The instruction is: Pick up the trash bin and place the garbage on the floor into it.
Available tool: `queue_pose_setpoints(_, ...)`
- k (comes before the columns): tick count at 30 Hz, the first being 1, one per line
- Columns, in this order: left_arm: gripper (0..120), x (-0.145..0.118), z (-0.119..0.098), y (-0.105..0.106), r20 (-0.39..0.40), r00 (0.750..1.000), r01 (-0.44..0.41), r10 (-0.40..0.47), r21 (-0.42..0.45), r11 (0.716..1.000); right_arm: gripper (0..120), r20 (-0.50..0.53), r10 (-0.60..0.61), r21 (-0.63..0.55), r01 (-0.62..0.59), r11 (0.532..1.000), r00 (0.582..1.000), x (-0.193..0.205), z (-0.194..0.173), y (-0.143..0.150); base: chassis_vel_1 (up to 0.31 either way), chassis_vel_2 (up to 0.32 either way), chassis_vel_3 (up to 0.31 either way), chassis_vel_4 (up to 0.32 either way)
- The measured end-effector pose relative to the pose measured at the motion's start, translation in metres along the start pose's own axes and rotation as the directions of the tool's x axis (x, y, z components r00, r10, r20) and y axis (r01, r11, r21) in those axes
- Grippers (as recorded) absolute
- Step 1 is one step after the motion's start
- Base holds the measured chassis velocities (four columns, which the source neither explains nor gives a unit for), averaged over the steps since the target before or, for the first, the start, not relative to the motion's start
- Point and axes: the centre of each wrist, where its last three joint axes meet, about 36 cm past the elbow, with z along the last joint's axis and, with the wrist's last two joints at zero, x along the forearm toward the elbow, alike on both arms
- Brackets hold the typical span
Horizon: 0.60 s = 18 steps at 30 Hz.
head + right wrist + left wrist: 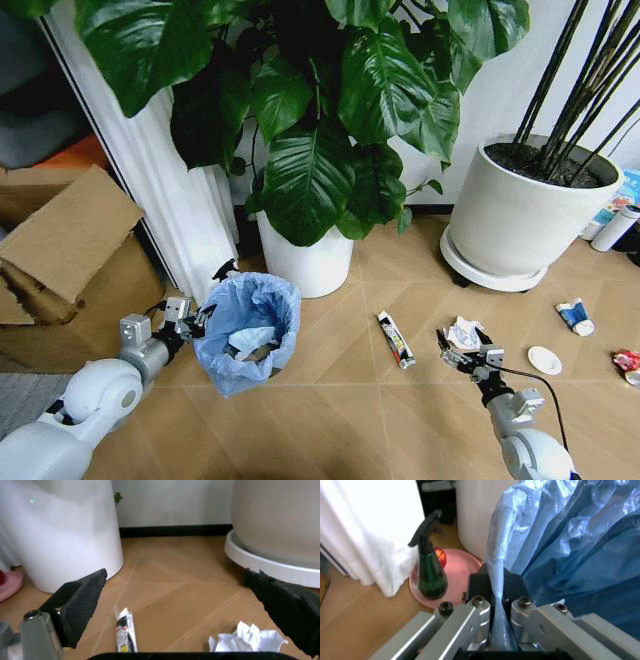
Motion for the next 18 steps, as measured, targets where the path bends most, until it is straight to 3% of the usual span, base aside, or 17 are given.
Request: queue_pose_setpoints(18,0,0.0008,0.0021,-0.0059,-0.015,1.0,-0.023,0.023,-0.011,1.0,100,0.011,-0.009,0.052,0.009,0.999,1.0,-0.0083,0.0027,0.0063,-0.137,-0.006,0.143,-0.001)
